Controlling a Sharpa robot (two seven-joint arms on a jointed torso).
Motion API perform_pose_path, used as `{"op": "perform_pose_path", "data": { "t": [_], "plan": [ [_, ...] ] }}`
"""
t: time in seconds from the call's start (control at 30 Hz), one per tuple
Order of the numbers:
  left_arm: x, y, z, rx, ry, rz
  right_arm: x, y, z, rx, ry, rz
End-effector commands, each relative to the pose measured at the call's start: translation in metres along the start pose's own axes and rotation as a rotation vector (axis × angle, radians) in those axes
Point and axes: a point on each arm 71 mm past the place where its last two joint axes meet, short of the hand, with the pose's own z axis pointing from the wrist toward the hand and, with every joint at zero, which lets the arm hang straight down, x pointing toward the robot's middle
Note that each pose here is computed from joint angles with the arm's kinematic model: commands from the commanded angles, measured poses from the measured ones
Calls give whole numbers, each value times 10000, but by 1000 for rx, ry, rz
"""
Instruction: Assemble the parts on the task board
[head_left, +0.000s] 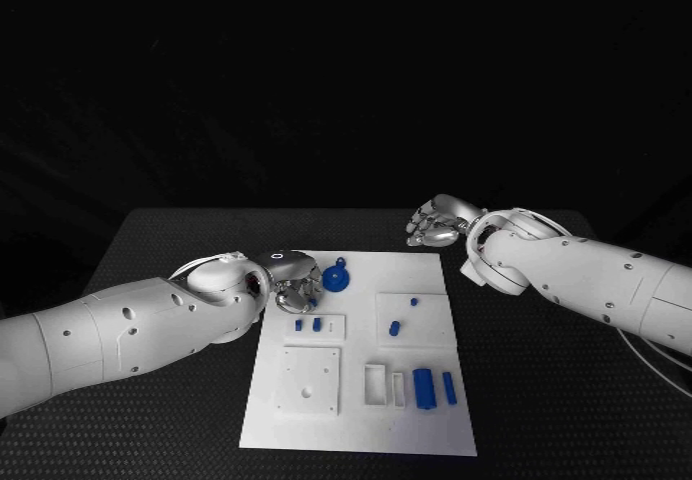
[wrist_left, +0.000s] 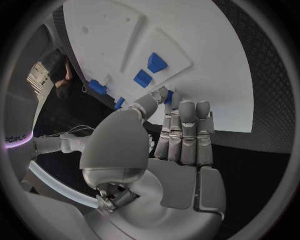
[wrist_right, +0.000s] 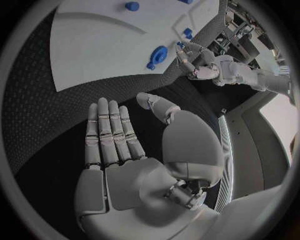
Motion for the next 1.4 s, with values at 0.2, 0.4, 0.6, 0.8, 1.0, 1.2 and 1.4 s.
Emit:
{"op": "perform_pose_path", "data": {
  "t": [0.2,0.4,0.6,0.8,1.0,1.2,1.4],
  "plan": [
    [95,-7,0,4,38,11,9,9,-3,-11,10,-2],
    [94,-1,-6,3,34,11,9,7,-4,-10,10,-2],
    [72,-1,-12,8,4,-8,5,-4,-6,-8,9,-2],
    [55,10,-17,8,-20,-23,5,-10,-7,-7,8,-2],
    [47,17,-21,6,-31,-23,6,-11,-7,-7,8,-2],
    [46,20,-23,4,-33,-23,9,-12,-7,-6,9,-2],
    [43,22,-24,3,-38,-23,12,-15,-7,-6,11,-2]
  ]
}}
